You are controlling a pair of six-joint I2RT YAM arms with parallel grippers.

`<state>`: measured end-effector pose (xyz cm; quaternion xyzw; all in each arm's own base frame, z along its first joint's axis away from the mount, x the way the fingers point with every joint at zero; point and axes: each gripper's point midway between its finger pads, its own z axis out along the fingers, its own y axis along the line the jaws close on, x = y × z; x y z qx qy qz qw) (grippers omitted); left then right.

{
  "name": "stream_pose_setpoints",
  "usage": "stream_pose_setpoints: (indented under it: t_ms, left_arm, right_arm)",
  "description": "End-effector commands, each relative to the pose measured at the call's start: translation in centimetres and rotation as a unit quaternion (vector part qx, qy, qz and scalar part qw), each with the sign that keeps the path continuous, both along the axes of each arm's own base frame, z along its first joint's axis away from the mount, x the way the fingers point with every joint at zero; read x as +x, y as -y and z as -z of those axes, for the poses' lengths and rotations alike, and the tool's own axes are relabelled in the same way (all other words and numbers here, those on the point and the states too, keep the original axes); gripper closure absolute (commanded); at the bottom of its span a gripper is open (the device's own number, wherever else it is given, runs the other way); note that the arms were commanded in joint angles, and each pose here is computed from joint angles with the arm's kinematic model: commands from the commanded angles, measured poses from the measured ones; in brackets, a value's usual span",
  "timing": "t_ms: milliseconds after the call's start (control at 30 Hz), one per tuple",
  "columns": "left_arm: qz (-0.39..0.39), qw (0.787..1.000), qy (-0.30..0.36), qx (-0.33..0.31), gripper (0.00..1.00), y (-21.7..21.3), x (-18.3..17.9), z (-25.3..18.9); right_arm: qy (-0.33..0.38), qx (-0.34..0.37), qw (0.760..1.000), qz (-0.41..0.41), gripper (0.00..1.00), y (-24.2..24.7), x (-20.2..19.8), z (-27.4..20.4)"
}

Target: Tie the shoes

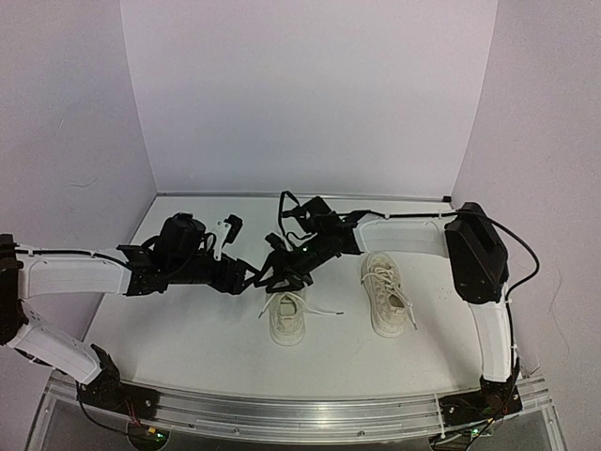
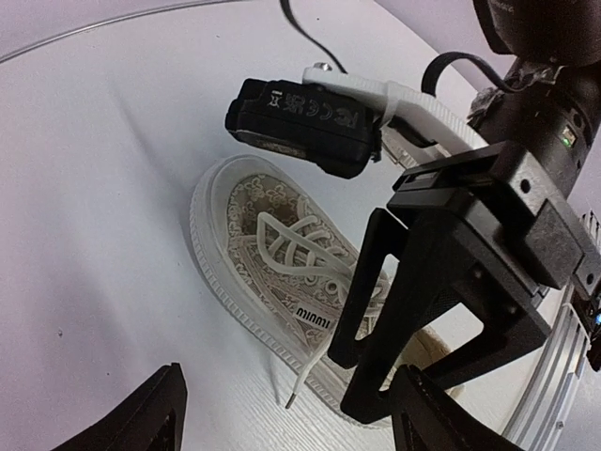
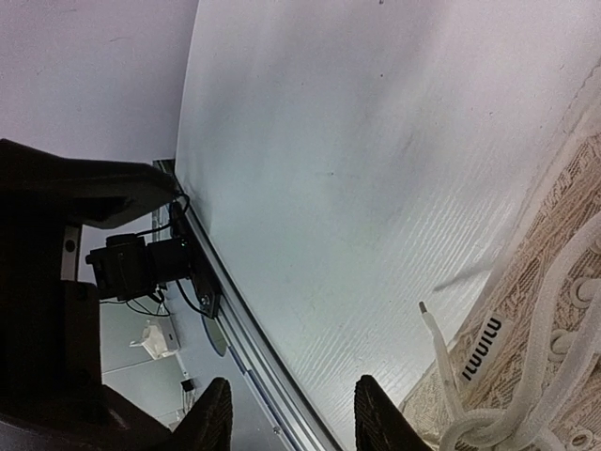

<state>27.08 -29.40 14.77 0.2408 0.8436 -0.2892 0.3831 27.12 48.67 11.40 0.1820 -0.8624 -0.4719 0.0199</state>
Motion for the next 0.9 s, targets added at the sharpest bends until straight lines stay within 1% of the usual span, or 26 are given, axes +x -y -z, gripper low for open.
stream_pose_setpoints:
  t_ms: [0,133,233,333,400,467,567,733,867]
  left_arm:
    - [0.006,0.999,0.019,-0.04,0.23,1.5,1.5,-2.9]
    - [0.016,0.999,0.026,-0.042,0.24,1.9,2.0,-3.7]
    - [0.045,0.998,0.027,-0.03,0.26,2.6,1.8,-3.8]
    - [0.098,0.995,0.022,-0.014,0.31,3.5,0.8,-3.4]
    - [0.131,0.991,0.039,-0.015,0.33,3.9,0.1,-3.8]
    - [0.151,0.986,0.065,-0.011,0.34,3.8,-0.3,-4.3]
    - [0.192,0.976,0.1,0.012,0.35,3.8,-1.0,-4.7]
    - [0.237,0.965,0.109,0.039,0.38,3.7,-2.0,-4.1]
    - [0.238,0.964,0.112,0.037,0.39,3.6,-2.2,-4.2]
  right_arm:
    - [0.046,0.058,0.997,-0.006,0.58,0.1,0.1,-7.4]
    - [0.058,0.075,0.995,0.007,0.58,2.1,0.9,-9.9]
    - [0.069,0.072,0.995,0.025,0.59,4.8,1.9,-10.3]
    - [0.068,0.052,0.995,0.048,0.61,7.4,3.1,-8.6]
    - [0.071,0.032,0.995,0.055,0.62,8.3,3.6,-7.0]
    - [0.07,0.013,0.996,0.051,0.64,8.5,3.8,-5.3]
    - [0.069,-0.004,0.997,0.043,0.67,8.4,4.0,-3.5]
    - [0.081,-0.025,0.996,0.022,0.7,7.8,4.6,-1.8]
    - [0.094,-0.05,0.994,-0.003,0.73,7.0,4.4,-0.4]
